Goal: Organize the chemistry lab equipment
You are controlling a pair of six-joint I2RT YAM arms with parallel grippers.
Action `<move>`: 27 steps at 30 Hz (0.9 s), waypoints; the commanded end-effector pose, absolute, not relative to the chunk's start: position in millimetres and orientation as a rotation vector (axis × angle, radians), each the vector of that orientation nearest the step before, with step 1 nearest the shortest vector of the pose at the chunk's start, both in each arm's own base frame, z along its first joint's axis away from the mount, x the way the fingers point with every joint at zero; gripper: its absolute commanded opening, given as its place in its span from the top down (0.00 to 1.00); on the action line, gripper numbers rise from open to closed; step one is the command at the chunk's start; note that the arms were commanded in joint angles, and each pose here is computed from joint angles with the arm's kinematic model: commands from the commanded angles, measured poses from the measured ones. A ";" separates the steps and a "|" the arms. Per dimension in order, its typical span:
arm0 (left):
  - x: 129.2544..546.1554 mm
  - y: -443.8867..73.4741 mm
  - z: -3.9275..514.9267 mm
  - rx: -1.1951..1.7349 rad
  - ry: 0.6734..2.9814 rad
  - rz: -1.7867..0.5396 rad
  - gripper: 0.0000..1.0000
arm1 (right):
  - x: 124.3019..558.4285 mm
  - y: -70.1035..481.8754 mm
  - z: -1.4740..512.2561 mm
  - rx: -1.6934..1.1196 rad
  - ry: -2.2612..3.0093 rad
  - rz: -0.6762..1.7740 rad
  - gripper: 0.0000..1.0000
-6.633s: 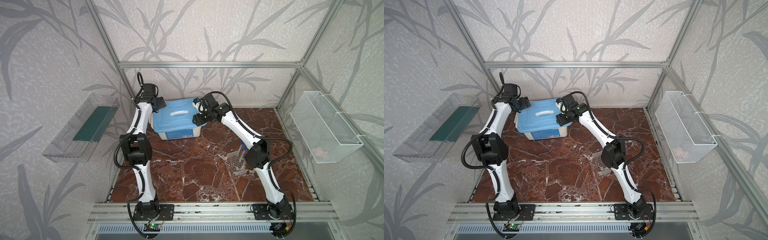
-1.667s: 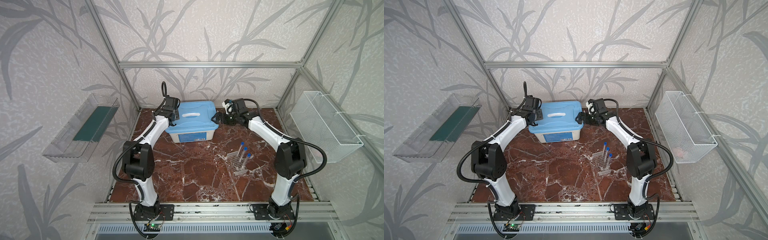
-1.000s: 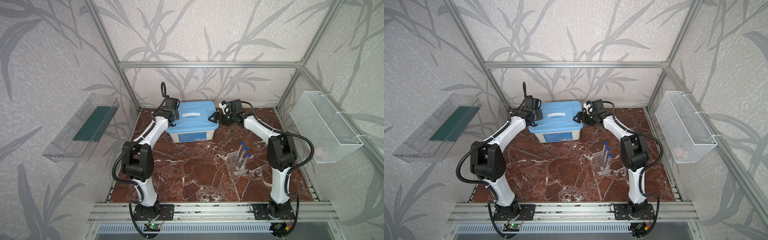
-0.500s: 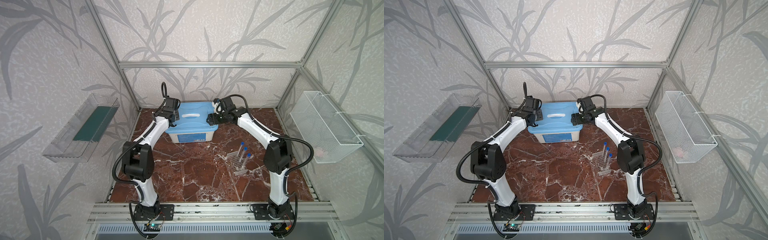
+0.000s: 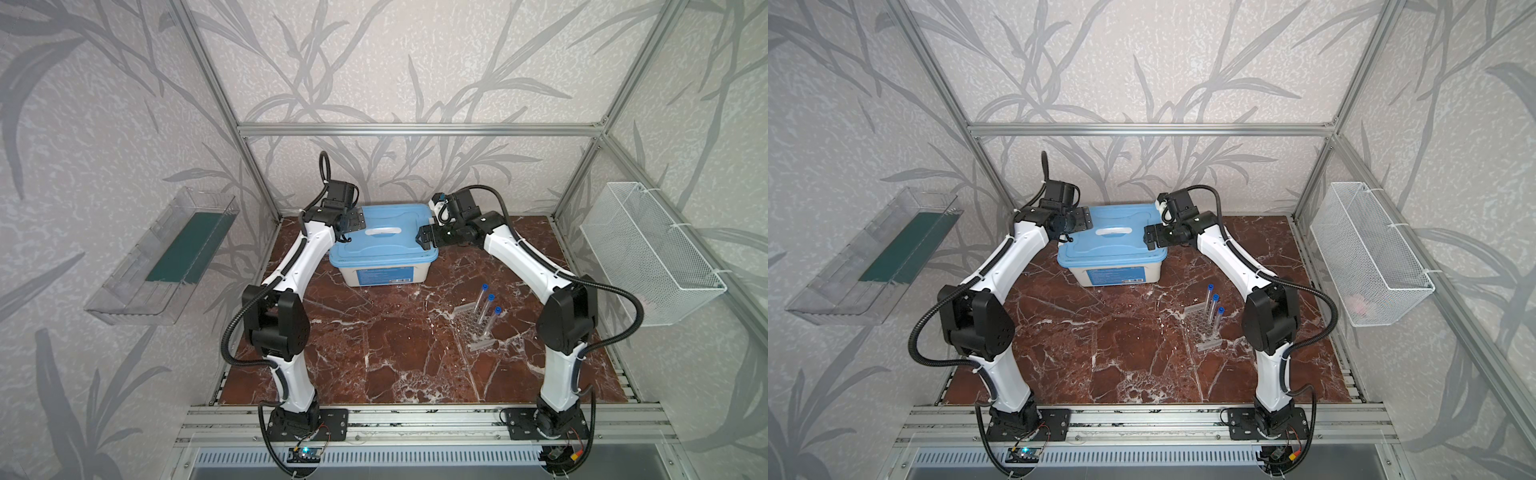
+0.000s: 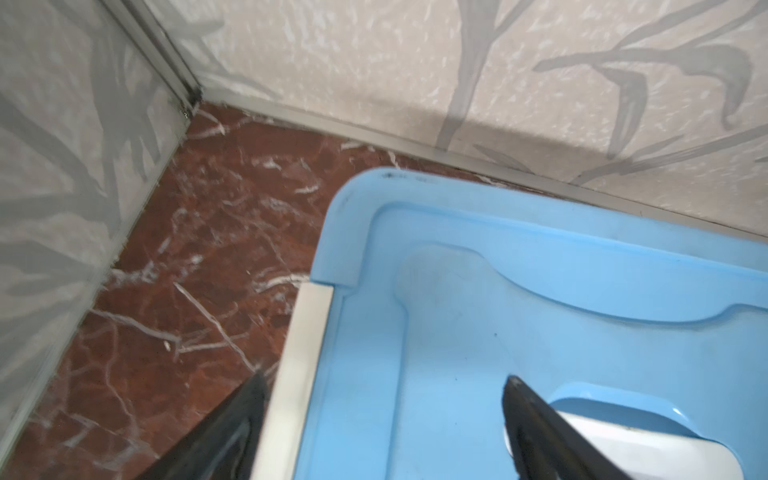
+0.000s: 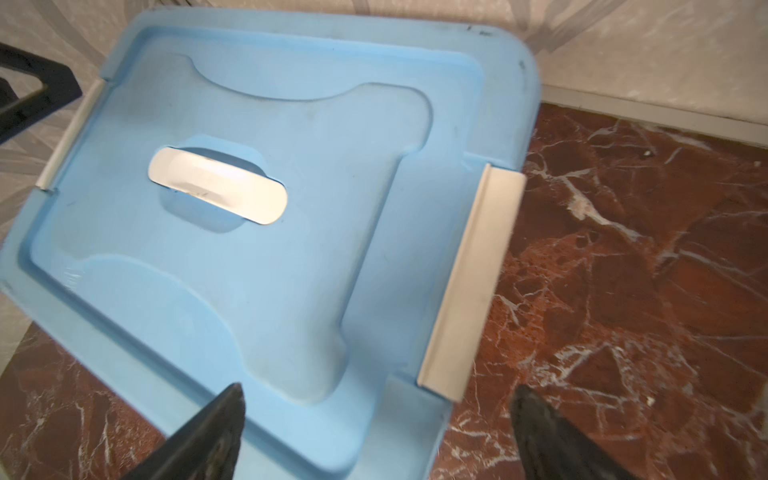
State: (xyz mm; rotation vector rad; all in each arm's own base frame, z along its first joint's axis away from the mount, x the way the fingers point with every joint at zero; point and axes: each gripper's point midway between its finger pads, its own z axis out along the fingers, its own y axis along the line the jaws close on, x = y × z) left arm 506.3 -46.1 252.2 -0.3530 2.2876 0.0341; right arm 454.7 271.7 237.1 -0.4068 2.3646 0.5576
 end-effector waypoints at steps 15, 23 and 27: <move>373.9 11.5 228.8 -0.487 2.158 0.029 0.01 | 342.0 55.0 259.3 0.144 2.333 0.330 0.02; 344.1 54.1 162.0 -0.627 2.109 0.301 0.01 | 330.1 -3.2 168.9 0.391 2.388 0.194 0.03; 346.8 65.4 147.3 -0.564 2.048 0.413 0.01 | 340.4 -12.7 146.1 0.380 2.360 0.140 0.03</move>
